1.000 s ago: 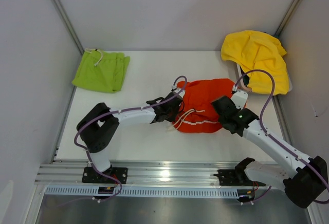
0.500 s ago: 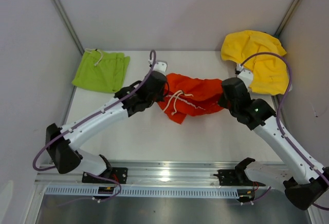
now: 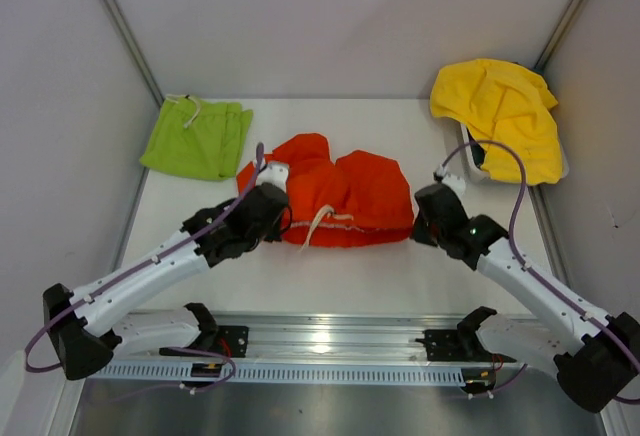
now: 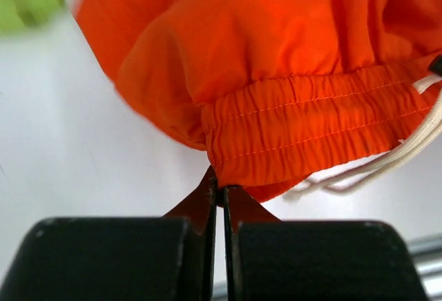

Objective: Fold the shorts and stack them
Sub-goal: Flatten the shorts out

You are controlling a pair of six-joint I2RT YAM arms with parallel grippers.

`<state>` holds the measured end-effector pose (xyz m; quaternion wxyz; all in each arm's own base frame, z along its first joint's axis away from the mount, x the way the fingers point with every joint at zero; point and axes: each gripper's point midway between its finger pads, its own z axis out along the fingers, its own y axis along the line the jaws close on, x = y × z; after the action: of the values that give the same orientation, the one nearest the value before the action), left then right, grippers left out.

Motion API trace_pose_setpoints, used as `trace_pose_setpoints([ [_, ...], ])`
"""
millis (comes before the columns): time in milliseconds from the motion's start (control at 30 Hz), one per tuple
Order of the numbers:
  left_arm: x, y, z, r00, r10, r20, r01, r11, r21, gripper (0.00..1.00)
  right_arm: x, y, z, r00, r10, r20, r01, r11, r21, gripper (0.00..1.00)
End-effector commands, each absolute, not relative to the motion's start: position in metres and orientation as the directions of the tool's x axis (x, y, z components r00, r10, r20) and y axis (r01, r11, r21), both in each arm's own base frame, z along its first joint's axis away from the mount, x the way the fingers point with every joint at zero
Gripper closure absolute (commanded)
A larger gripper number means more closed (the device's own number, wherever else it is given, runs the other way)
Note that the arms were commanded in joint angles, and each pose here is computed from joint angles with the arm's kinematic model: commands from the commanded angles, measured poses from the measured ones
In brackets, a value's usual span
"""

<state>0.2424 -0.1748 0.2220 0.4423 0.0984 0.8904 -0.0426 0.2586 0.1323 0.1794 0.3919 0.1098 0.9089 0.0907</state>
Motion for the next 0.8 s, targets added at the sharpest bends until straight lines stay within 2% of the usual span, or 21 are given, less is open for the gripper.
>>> trace_pose_setpoints([
  [0,0.211,-0.172,0.175,-0.662,0.089,-0.745,0.227,0.97,-0.085,1.0,0.222,0.117,0.122,-0.702,0.357,-0.616,0.216,0.931,0.294,1.0],
  [67,0.195,-0.166,0.147,-0.692,0.1,-0.715,0.229,0.97,-0.086,1.0,0.212,0.113,0.109,-0.698,0.385,-0.604,0.232,0.919,0.319,1.0],
  [200,0.189,-0.173,0.137,-0.708,0.122,-0.696,0.224,0.973,-0.056,0.95,0.198,0.109,0.078,-0.731,0.374,-0.571,0.243,0.924,0.295,1.0],
  [300,0.191,-0.175,0.117,-0.727,0.136,-0.673,0.209,0.978,-0.028,0.89,0.201,0.111,0.071,-0.737,0.357,-0.574,0.237,0.932,0.275,0.96],
  [400,0.191,-0.175,0.099,-0.74,0.13,-0.66,0.192,0.981,-0.023,0.67,0.203,0.125,0.073,-0.743,0.31,-0.593,0.16,0.943,0.293,0.77],
  [433,0.19,-0.176,0.096,-0.743,0.121,-0.658,0.19,0.981,-0.034,0.61,0.203,0.138,0.075,-0.745,0.291,-0.601,0.101,0.939,0.329,0.6],
  [533,0.188,-0.175,0.094,-0.743,0.1,-0.662,0.177,0.983,-0.051,0.43,0.194,0.17,0.086,-0.726,0.197,-0.659,-0.072,0.931,0.357,0.38],
  [600,0.188,-0.173,0.098,-0.736,0.085,-0.672,0.173,0.983,-0.064,0.38,0.186,0.183,0.088,-0.712,0.145,-0.687,-0.139,0.93,0.341,0.34],
  [633,0.187,-0.171,0.099,-0.735,0.081,-0.673,0.168,0.984,-0.066,0.28,0.184,0.187,0.087,-0.715,0.13,-0.687,-0.154,0.93,0.335,0.32],
  [767,0.185,-0.162,0.104,-0.719,0.033,-0.694,0.132,0.987,-0.091,0.18,0.167,0.22,0.083,-0.789,0.089,-0.607,-0.226,0.878,0.422,0.31],
])
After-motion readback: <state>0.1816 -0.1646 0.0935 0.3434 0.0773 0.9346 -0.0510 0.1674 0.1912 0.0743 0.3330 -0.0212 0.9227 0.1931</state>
